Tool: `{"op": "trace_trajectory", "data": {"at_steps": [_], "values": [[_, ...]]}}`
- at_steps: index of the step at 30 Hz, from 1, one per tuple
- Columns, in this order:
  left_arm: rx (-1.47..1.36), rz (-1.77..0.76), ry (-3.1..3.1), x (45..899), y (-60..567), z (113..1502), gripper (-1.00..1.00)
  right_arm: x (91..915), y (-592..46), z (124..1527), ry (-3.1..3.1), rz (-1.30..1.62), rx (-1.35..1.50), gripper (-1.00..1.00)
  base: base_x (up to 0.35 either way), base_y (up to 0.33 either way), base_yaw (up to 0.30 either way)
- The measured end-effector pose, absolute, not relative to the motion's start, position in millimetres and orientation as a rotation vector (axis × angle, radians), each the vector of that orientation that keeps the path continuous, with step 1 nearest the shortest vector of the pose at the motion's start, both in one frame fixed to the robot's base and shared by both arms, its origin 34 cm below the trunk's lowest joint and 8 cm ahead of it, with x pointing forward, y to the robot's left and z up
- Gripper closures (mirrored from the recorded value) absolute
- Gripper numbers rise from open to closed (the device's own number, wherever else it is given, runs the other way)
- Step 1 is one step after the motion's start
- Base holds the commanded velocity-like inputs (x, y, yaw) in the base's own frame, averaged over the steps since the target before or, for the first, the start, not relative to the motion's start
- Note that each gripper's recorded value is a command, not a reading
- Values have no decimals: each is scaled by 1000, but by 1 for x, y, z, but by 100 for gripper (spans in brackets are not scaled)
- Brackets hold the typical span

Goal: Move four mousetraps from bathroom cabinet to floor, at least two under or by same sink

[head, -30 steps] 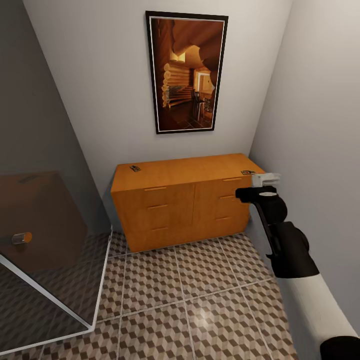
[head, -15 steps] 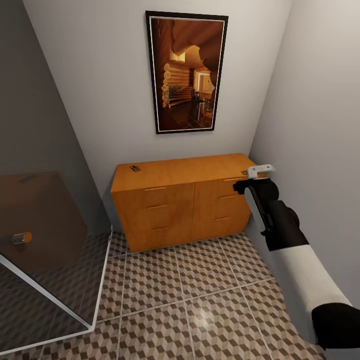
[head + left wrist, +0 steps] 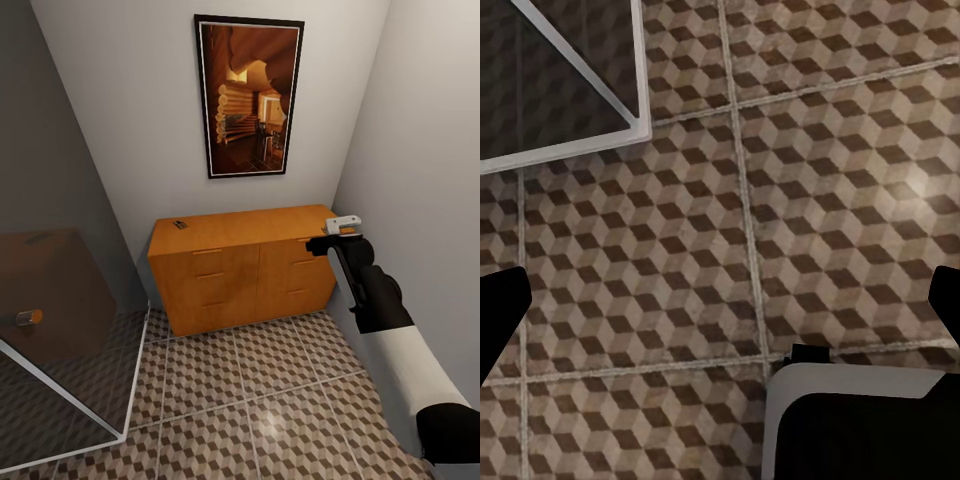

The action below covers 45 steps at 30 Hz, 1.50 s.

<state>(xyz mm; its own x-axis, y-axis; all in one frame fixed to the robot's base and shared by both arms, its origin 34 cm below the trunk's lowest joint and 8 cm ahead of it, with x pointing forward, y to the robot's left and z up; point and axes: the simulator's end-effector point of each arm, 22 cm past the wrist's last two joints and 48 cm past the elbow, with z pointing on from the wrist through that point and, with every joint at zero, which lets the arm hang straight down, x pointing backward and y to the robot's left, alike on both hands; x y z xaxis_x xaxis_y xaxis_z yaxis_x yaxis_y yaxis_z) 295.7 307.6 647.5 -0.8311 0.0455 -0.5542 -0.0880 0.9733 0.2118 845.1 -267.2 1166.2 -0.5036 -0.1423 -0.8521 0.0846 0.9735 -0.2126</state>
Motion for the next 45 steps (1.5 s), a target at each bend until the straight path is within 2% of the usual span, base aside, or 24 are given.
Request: {"op": "trace_trajectory", "data": {"at_steps": [16,25,45], "values": [[-30,305,2532,296,307,648,-100,845,-264,1169,2073,-266,-46,-100,54,-60,0],[-30,306,2532,296,307,648,-100,844,-265,1169,2075,-268,-46,-100,249,-113,0],[-30,307,2532,296,308,648,-100,844,-265,1165,2081,-271,-47,-100,284,-8,0]]}}
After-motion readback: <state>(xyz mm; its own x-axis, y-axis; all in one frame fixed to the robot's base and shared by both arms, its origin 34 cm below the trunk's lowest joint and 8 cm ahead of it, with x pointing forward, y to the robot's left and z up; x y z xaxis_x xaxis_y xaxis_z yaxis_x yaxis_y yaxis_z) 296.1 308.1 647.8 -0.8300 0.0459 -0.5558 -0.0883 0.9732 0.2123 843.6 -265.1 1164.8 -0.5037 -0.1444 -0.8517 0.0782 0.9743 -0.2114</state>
